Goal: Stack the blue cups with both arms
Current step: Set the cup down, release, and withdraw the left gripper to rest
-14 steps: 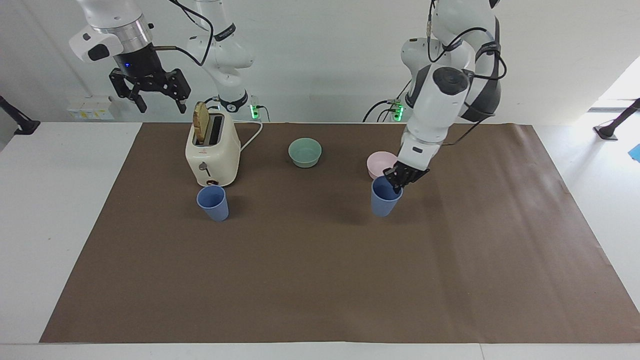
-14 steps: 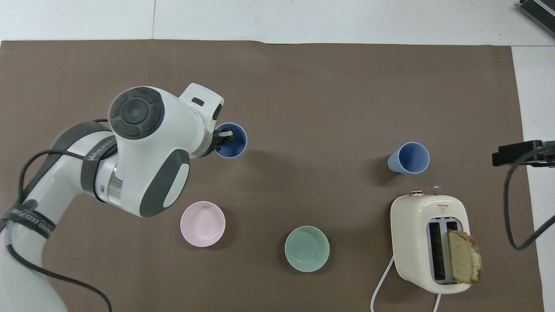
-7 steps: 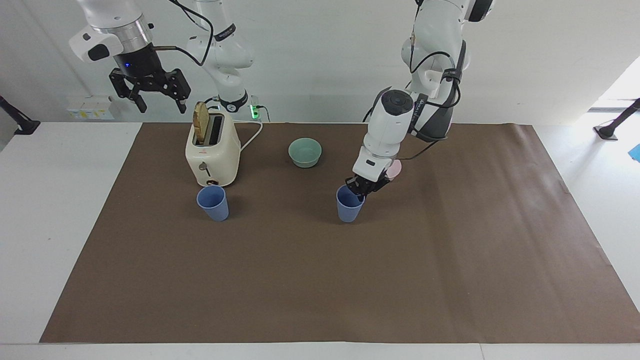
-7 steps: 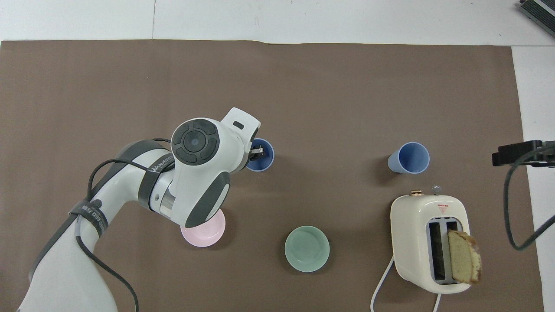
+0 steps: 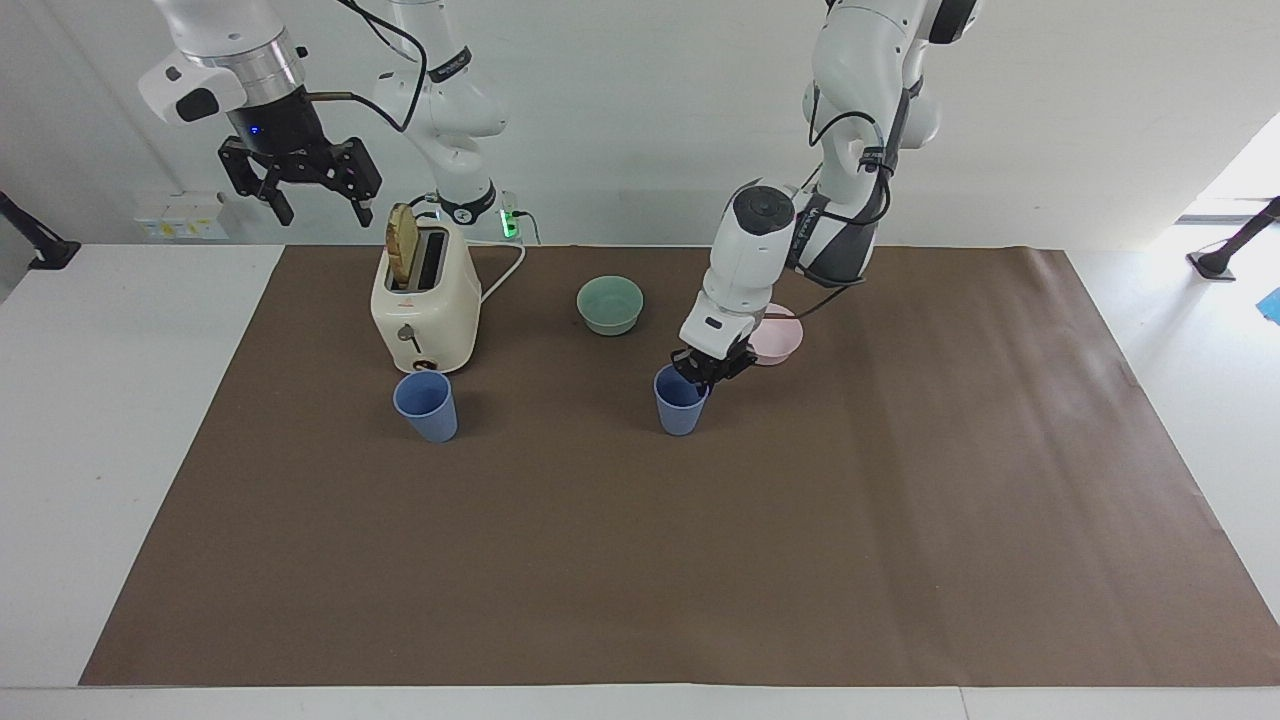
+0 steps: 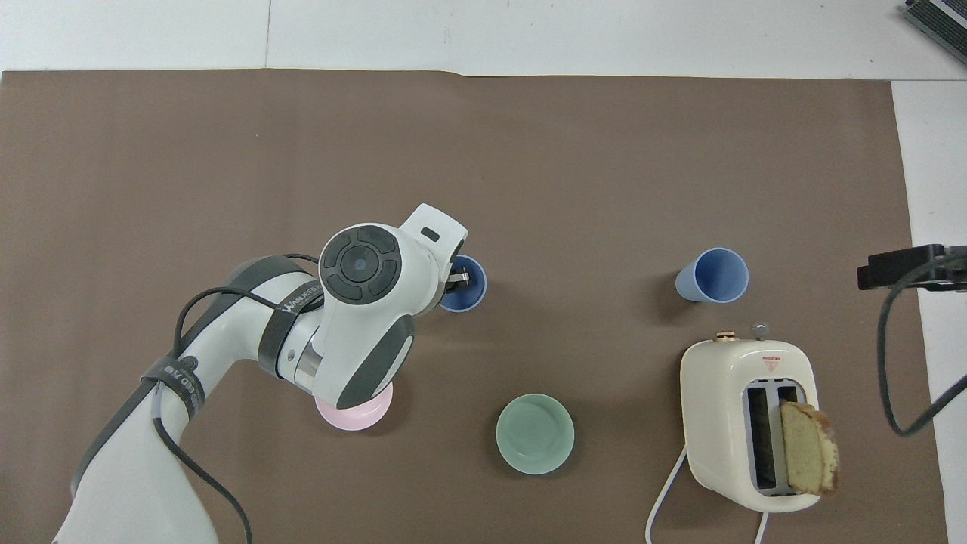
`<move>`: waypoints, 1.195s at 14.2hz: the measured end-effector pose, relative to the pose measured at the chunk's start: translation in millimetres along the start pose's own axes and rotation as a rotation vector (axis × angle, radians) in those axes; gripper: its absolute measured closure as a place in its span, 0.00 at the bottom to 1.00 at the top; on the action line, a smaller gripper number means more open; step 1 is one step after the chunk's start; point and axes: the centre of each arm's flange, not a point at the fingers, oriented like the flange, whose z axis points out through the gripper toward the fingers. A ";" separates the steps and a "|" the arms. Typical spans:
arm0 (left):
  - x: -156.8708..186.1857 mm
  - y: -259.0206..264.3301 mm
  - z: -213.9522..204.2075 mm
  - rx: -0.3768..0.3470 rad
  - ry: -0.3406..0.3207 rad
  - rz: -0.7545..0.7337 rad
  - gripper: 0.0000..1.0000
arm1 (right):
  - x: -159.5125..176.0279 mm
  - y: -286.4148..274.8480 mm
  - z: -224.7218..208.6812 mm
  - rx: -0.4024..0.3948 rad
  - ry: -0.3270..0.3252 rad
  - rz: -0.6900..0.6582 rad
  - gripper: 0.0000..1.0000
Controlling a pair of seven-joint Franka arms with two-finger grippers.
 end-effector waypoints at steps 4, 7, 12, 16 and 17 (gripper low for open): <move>18.5 -9.9 -15.2 -0.011 0.029 -0.033 0.41 | 0.1 -1.5 2.6 0.000 -0.004 -0.003 0.00; 51.4 -44.5 -50.3 -0.006 0.076 -0.082 0.06 | 7.8 -1.9 25.0 0.002 0.008 -0.003 0.00; 84.7 -137.9 -117.4 0.058 0.062 -0.019 0.00 | 31.3 0.5 100.9 0.008 -0.022 0.000 0.00; 97.8 -208.2 -155.9 0.091 0.041 0.074 0.00 | 52.9 3.3 186.0 0.018 -0.065 0.004 0.00; 98.9 -219.8 -162.0 0.096 0.036 0.097 0.00 | 58.8 3.8 207.2 0.022 -0.063 0.005 0.00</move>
